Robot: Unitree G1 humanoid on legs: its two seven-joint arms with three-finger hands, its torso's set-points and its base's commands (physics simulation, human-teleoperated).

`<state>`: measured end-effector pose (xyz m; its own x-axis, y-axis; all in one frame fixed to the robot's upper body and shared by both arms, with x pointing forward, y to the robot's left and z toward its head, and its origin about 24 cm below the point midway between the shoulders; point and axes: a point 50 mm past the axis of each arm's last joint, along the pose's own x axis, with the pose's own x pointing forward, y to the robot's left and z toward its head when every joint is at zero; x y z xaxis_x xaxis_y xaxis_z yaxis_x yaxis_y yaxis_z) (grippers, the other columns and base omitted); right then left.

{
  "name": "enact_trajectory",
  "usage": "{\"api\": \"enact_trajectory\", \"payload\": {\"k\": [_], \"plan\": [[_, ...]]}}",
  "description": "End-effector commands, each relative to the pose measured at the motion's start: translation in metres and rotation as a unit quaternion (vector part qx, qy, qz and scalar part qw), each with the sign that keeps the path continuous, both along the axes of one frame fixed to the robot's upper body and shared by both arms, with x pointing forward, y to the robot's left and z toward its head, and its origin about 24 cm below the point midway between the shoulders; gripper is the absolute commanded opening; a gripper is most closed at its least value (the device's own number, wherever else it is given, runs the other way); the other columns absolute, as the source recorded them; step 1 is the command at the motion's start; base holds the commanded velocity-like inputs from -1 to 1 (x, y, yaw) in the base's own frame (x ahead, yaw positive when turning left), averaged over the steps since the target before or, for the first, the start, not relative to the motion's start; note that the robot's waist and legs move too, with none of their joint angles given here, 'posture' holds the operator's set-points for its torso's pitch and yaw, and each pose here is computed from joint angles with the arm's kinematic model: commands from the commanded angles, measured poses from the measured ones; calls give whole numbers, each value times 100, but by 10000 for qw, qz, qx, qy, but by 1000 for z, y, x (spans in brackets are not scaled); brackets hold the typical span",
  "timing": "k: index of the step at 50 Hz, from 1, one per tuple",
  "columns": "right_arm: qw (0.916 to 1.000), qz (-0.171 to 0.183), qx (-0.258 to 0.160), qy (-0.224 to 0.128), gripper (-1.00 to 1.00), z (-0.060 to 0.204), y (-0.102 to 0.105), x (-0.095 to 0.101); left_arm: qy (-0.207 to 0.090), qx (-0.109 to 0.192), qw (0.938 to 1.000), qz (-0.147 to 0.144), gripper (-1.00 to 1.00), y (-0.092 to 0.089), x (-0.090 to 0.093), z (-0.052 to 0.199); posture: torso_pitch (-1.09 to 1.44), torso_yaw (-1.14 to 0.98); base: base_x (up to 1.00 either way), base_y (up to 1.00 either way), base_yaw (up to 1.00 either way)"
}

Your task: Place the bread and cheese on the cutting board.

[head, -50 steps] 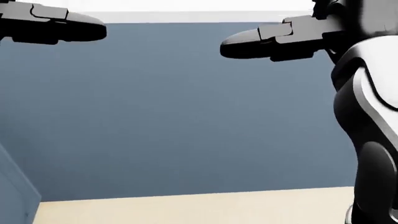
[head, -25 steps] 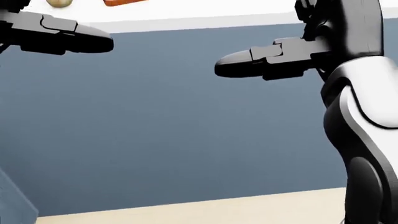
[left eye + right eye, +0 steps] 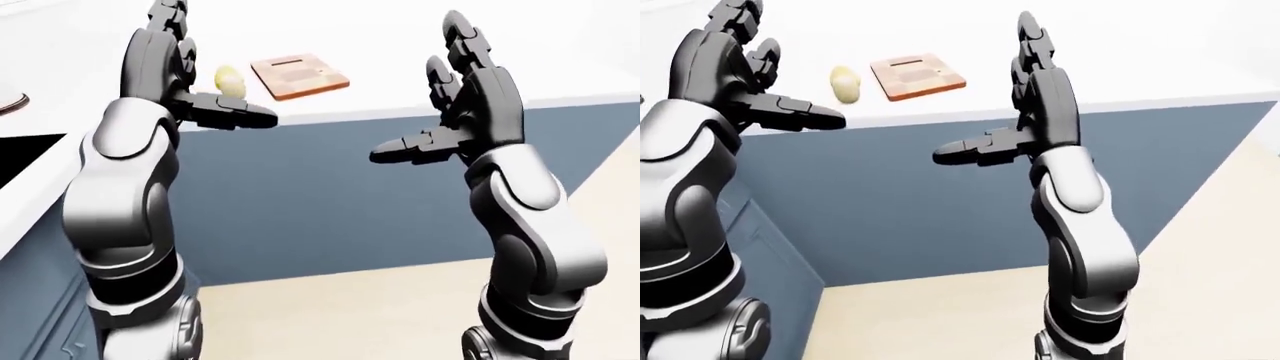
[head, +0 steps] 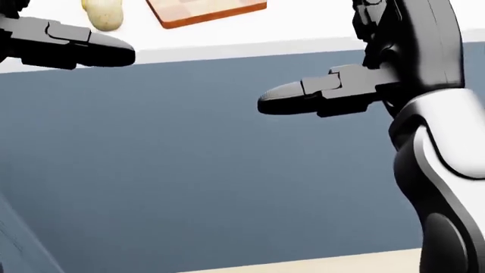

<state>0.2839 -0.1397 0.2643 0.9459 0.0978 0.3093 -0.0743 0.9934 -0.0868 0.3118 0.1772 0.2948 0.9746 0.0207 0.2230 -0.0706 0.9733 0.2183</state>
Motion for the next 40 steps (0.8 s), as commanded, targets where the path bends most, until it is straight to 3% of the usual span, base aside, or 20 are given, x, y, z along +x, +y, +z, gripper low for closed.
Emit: {"api": "enact_trajectory", "payload": {"k": [1, 10, 22, 29, 40], "plan": [[9986, -105, 21, -520, 100, 18, -2, -4, -526, 90, 9985, -121, 100, -5, -7, 19, 0, 0, 20, 20, 0], [9985, -30, 30, -540, 100, 23, 6, 5, -559, 93, 9983, -143, 100, -5, -8, 24, 0, 0, 24, 19, 0], [9984, -31, -52, -562, 100, 24, 5, 2, -589, 122, 9982, -77, 100, -1, -13, 29, 0, 0, 29, 14, 0], [9984, 9, -79, -557, 100, 25, 9, 8, -557, -8, 9984, 93, 100, 9, -13, 18, 0, 0, 33, 15, 0], [9985, 49, -75, -543, 100, 22, 10, 6, -531, 35, 9986, -15, 100, 1, -14, 17, 0, 0, 33, 9, 0]]}}
